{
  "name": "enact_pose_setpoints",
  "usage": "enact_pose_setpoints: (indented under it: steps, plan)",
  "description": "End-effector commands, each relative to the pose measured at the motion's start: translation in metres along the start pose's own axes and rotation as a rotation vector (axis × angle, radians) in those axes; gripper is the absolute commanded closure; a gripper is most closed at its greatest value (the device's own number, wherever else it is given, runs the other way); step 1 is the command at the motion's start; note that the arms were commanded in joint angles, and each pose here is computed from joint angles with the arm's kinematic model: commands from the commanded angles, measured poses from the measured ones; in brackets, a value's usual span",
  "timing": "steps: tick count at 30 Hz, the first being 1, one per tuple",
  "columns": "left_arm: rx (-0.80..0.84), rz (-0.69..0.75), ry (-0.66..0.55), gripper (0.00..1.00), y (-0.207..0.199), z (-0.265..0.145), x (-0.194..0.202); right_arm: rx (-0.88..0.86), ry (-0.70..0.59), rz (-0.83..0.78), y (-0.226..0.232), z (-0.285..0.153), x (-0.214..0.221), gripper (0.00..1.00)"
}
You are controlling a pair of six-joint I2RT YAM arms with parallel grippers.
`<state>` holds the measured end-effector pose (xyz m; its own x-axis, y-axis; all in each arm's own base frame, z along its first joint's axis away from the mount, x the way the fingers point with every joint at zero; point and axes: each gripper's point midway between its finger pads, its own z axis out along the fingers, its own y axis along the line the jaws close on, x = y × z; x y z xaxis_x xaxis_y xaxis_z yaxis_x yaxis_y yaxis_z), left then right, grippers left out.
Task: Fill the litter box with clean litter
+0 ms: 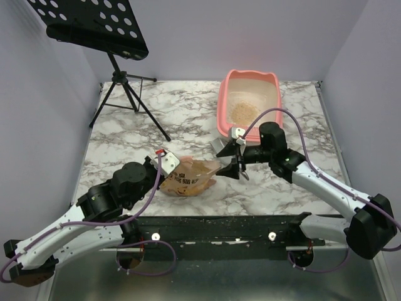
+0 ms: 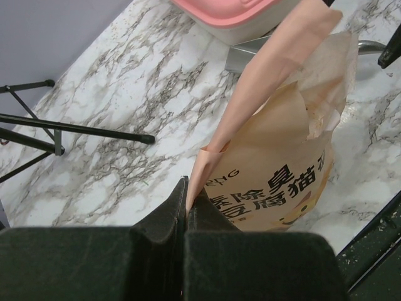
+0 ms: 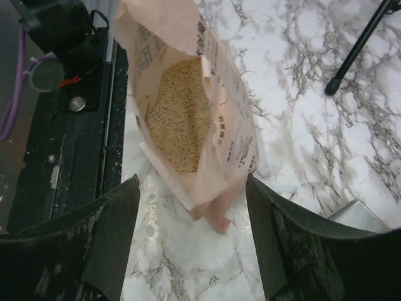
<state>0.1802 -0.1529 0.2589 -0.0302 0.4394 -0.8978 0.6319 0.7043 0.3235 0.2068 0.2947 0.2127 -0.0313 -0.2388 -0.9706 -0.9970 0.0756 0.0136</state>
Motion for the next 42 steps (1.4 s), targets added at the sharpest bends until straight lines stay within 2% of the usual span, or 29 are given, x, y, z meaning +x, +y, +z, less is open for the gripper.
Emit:
enact_pose_setpoints:
  steps: [1, 7, 12, 17, 25, 26, 28, 29, 30, 33, 37, 42]
  plan:
    - [-0.056, -0.05, -0.181, 1.0, 0.023, -0.015, -0.059, -0.1, 0.032, -0.031, 0.017, 0.005, 0.007, 0.24]
    - [-0.055, -0.048, -0.193, 1.0, 0.024, -0.015, -0.065, -0.113, 0.05, -0.025, 0.014, 0.019, 0.015, 0.24]
    - [-0.057, -0.047, -0.194, 1.0, 0.024, -0.016, -0.065, -0.144, -0.013, -0.053, 0.013, 0.027, -0.001, 0.25]
    - [-0.059, -0.044, -0.191, 1.0, 0.024, -0.015, -0.063, -0.179, -0.051, -0.025, 0.016, 0.032, -0.005, 0.3]
    - [-0.071, -0.042, -0.19, 1.0, 0.025, -0.012, -0.062, -0.182, -0.029, 0.009, 0.015, 0.042, 0.007, 0.37]
    - [-0.071, -0.043, -0.192, 1.0, 0.025, -0.012, -0.063, -0.174, -0.034, 0.007, 0.014, 0.042, 0.005, 0.41]
    - [-0.068, -0.039, -0.192, 1.0, 0.025, -0.012, -0.064, -0.168, -0.034, 0.009, 0.012, 0.043, 0.005, 0.61]
    - [-0.063, -0.041, -0.195, 1.0, 0.024, -0.011, -0.065, -0.154, -0.031, 0.017, 0.01, 0.043, 0.005, 0.84]
    - [-0.054, -0.04, -0.199, 1.0, 0.022, -0.01, -0.065, -0.138, -0.026, 0.021, 0.007, 0.044, 0.005, 0.99]
    - [0.002, -0.028, -0.222, 1.0, 0.011, -0.005, -0.073, -0.095, -0.002, 0.036, 0.001, 0.042, 0.008, 1.0]
    - [0.075, 0.002, -0.283, 1.0, -0.002, 0.004, -0.097, 0.055, -0.008, 0.028, -0.013, 0.024, -0.002, 1.0]
    - [0.193, 0.031, -0.263, 1.0, -0.024, 0.028, -0.131, 0.156, -0.015, 0.035, -0.023, -0.01, -0.014, 1.0]
